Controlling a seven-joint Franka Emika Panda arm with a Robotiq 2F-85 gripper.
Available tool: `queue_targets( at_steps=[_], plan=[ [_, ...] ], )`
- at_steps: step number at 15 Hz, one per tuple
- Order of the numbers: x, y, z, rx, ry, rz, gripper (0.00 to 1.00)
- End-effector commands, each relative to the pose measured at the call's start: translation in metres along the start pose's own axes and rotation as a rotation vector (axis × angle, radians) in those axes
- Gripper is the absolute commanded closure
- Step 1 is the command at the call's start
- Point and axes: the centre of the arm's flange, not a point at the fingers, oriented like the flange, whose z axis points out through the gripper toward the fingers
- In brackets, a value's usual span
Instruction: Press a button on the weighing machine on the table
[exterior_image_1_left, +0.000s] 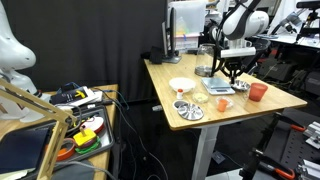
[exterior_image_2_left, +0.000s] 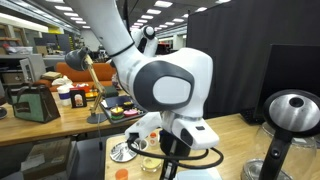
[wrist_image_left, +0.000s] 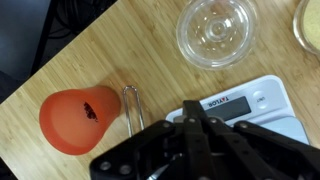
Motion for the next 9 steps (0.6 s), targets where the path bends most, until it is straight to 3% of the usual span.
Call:
queue_targets(
  at_steps=[1,9],
  plan=[
    [0.0031,-0.0024,0.0037,-0.007,0.0,-0.001,0.99],
    [0.0019,-0.0026,0.0024,-0.008,0.005,-0.002,0.99]
  ],
)
